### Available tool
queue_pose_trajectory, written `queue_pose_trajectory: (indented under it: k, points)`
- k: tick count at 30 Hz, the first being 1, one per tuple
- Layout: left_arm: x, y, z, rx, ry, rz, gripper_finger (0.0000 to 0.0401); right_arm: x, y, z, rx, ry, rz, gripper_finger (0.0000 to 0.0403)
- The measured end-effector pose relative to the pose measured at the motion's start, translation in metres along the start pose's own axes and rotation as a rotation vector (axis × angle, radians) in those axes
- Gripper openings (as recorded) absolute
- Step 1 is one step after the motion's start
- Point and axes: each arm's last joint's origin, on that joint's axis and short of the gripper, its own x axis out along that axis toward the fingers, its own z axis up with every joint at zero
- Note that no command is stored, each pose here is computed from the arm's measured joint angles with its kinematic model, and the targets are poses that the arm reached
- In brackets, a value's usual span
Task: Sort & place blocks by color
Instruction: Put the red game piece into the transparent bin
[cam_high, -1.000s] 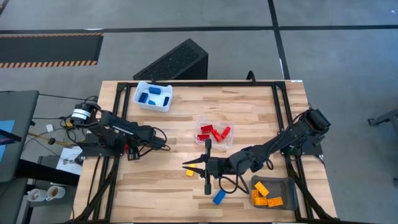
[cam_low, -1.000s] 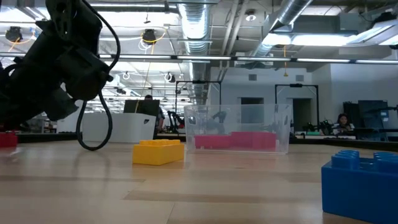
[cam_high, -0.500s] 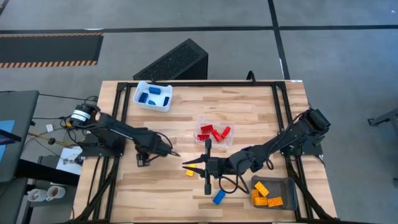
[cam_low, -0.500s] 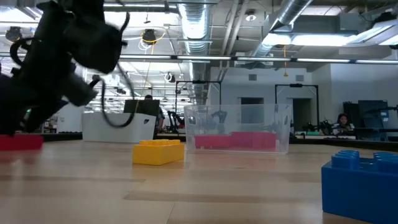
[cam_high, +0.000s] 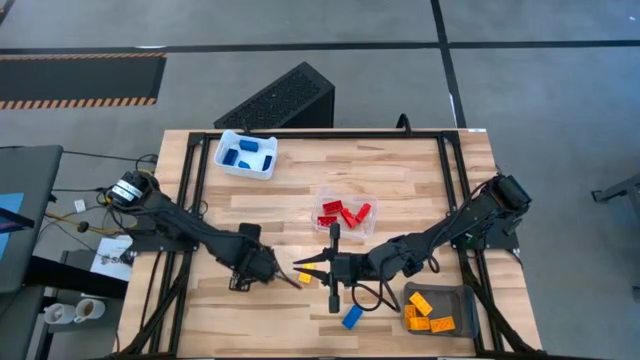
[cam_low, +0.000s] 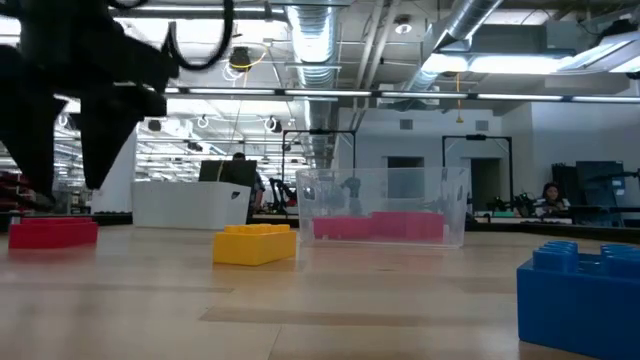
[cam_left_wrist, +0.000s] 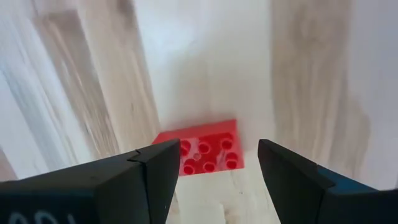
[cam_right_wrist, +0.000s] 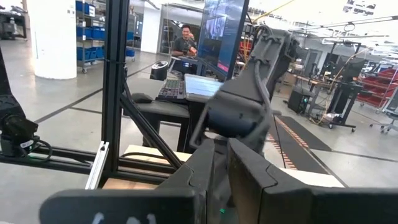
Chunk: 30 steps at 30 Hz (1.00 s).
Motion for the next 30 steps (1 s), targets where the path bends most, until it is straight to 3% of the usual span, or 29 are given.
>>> queue_pose_trajectory:
  k: [6,15,22,30]
  points:
    - [-0.004,-0.014,-0.007,0.192,0.014,0.015,0.0204,0.000,0.000,0.000,0.003,-0.004,-0.001,0.0067]
    - [-0.004,-0.013,-0.009,0.373,0.026,0.034,0.0226,0.000,0.000,0.001,0.011,-0.013,-0.001,0.0067]
    - [-0.001,-0.011,-0.008,0.365,-0.078,0.084,0.0253,-0.001,0.002,0.002,0.002,-0.013,0.004,0.0067]
    - [0.005,0.008,-0.050,0.251,-0.271,-0.003,0.0246,-0.004,0.008,0.004,-0.051,-0.024,0.010,0.0067]
